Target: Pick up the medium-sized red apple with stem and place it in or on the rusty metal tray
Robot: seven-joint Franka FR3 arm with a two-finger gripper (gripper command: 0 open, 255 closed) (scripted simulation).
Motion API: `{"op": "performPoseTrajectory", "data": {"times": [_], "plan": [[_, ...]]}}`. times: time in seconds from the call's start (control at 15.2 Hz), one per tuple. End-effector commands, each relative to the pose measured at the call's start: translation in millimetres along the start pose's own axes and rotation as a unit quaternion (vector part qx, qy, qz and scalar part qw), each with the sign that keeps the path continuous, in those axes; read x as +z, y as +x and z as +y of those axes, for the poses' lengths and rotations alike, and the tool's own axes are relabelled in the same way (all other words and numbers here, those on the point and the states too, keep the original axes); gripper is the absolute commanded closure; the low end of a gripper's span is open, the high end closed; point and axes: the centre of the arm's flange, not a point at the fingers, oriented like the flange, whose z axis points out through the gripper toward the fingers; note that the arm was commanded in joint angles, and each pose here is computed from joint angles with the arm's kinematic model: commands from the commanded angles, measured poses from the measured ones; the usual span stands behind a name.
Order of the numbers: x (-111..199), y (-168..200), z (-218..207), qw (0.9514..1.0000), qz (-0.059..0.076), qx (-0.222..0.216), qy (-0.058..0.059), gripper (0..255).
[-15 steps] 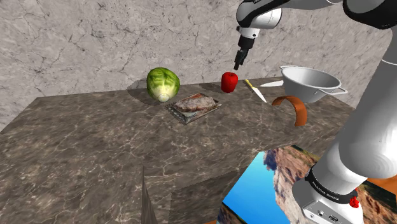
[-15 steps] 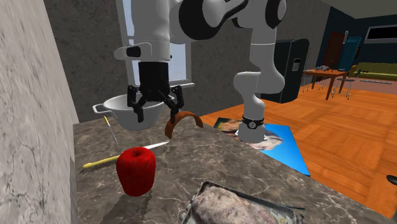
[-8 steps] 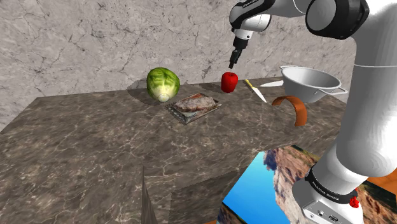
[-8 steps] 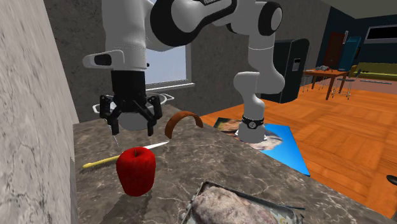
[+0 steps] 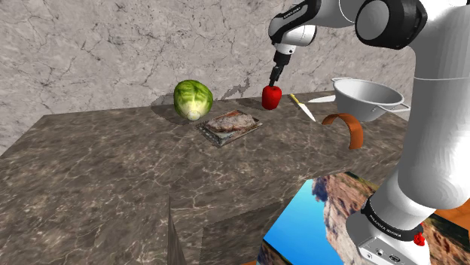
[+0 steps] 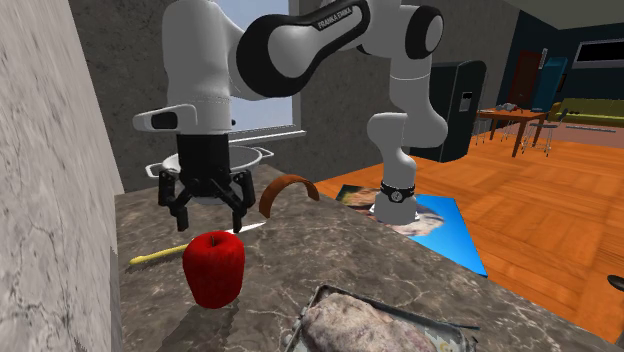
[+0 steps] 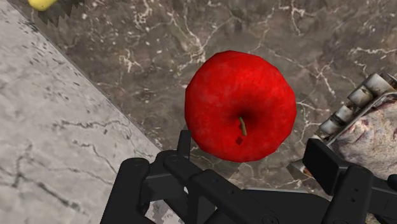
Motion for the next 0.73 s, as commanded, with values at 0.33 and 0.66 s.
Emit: {"op": "performPoseTrajectory", "data": {"times": [0.33,0.66], "plan": [[0.6,0.2,0.4,1.0000,0.000,0.000,0.000,255],[0.6,0.2,0.4,1.0000,0.000,0.000,0.000,255]]}}
